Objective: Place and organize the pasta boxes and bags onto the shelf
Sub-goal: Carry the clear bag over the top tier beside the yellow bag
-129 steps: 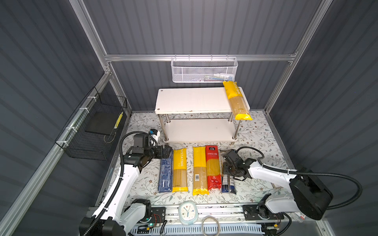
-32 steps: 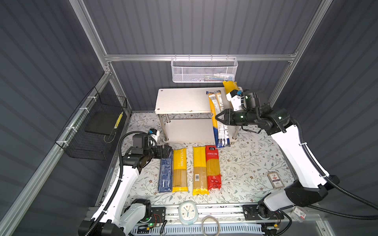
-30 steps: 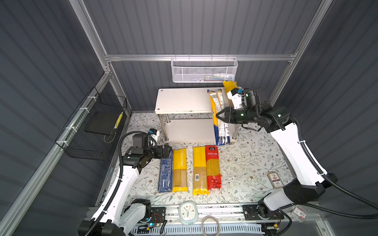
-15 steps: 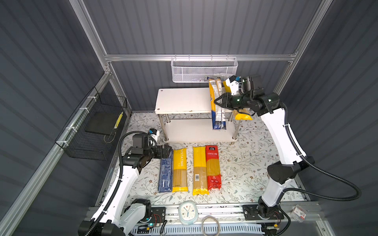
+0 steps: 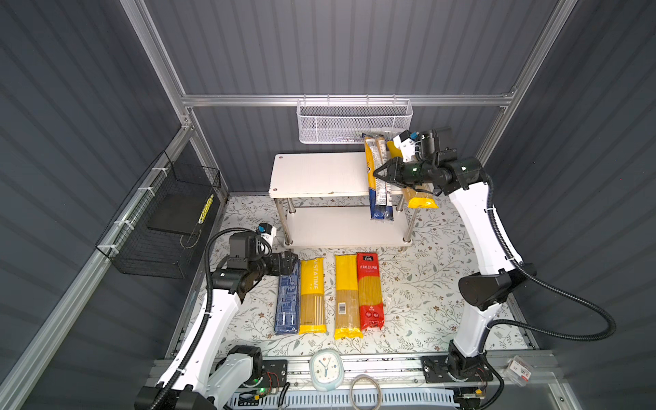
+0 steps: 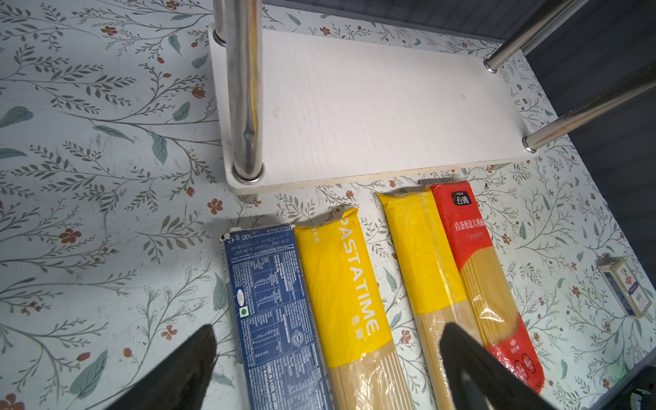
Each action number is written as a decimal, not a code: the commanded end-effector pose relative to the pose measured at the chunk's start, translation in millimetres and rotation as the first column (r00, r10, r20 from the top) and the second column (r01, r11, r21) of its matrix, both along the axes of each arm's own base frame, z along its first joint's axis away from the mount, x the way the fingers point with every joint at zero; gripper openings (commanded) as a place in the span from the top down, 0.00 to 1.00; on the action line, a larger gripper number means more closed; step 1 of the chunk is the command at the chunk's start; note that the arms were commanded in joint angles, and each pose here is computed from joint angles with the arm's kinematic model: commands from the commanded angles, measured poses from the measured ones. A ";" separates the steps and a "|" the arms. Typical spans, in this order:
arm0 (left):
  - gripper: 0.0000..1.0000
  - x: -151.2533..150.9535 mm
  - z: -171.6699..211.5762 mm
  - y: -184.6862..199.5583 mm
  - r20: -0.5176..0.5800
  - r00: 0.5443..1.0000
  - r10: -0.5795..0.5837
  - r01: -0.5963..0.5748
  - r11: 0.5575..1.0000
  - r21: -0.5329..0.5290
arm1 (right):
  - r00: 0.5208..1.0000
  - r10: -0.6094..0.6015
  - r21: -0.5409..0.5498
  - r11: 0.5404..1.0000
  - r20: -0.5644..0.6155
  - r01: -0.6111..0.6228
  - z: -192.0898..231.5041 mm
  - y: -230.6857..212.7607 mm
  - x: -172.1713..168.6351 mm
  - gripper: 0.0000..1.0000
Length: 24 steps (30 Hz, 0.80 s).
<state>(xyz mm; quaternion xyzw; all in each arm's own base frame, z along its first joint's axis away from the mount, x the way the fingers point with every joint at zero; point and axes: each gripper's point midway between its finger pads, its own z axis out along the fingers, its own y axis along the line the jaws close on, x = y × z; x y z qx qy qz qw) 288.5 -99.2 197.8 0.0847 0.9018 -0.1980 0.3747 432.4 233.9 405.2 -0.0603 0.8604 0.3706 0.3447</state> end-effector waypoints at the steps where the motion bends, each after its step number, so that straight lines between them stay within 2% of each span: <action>1: 0.01 -2.0 11.2 -0.9 0.023 1.000 -0.013 0.013 1.000 0.006 | 0.990 -0.009 0.065 0.998 0.142 0.000 36.5 -3.0 17.6 0.70; 7: 0.01 -2.3 11.0 -1.0 0.019 1.000 -0.013 0.013 1.000 0.005 | 0.987 -0.024 0.093 0.996 0.162 0.009 42.1 -7.7 31.9 0.66; 9: 0.01 -2.4 10.7 -0.8 0.020 1.000 -0.013 0.013 1.000 0.006 | 0.987 -0.020 0.104 0.995 0.160 0.003 43.7 -6.7 34.2 0.60; 14: 0.01 -2.4 10.6 -0.3 0.019 1.000 -0.010 0.010 1.000 0.007 | 0.985 -0.021 0.103 0.995 0.170 0.003 45.3 -6.4 37.1 0.57; 19: 0.01 -2.5 10.8 -0.4 0.020 1.000 -0.010 0.010 1.000 0.006 | 0.981 -0.026 0.101 0.995 0.190 0.007 51.0 -8.6 36.0 0.57; 24: 0.01 -2.5 9.5 -0.4 0.015 1.000 -0.010 0.010 1.000 0.007 | 0.972 -0.009 0.131 0.991 0.233 -0.022 70.3 -5.3 26.5 0.50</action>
